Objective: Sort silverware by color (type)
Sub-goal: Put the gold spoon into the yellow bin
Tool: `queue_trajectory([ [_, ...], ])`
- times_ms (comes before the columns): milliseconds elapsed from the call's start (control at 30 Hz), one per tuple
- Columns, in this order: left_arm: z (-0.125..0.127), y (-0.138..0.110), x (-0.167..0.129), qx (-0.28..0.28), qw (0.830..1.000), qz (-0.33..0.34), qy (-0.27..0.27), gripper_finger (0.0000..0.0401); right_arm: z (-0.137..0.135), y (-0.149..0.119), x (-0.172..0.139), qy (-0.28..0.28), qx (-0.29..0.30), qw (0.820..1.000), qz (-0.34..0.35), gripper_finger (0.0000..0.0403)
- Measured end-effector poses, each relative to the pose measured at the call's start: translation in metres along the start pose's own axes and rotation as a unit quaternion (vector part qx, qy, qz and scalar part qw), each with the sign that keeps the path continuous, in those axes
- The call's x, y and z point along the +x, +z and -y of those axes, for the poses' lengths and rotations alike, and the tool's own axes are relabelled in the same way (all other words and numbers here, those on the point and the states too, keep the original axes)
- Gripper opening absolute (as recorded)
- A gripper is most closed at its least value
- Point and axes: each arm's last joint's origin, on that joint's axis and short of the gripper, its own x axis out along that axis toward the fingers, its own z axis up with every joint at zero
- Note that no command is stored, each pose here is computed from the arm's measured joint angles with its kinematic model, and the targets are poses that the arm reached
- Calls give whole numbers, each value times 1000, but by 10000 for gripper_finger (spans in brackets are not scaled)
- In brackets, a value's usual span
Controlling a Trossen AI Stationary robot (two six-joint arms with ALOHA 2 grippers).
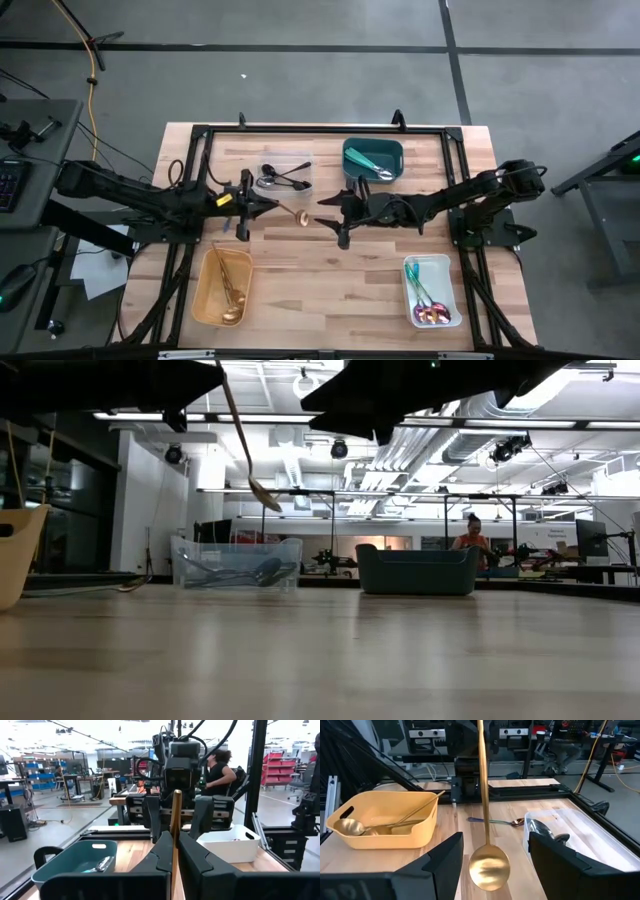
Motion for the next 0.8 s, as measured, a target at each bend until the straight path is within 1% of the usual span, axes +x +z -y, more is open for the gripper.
queue_trajectory([
  [200, 0, 1, 0, 8, 1000, 3, 0, 4, 0, -4, 0, -1, -6, 1000, -23, 222],
  [467, 0, 0, 0, 9, 1000, -1, 0, 4, 0, -5, 0, -1, -9, 1000, -26, 222],
  [567, 0, -2, 0, 36, 999, -12, -3, 5, 0, -5, 0, -1, -9, 1000, -26, 222],
  [633, 1, -5, 0, 58, 998, -23, -22, 5, 0, -5, 0, -1, -9, 1000, -26, 222],
  [667, 2, -5, 0, 58, 997, -22, -35, 5, 0, -5, 0, -1, -9, 1000, -26, 222],
  [733, 5, 3, 0, 31, 997, -6, -70, 5, 0, -5, 0, -1, -9, 1000, -27, 222],
  [800, 11, 17, 0, 0, 992, 20, -127, 5, 0, -6, 0, -1, -10, 999, -31, 222],
])
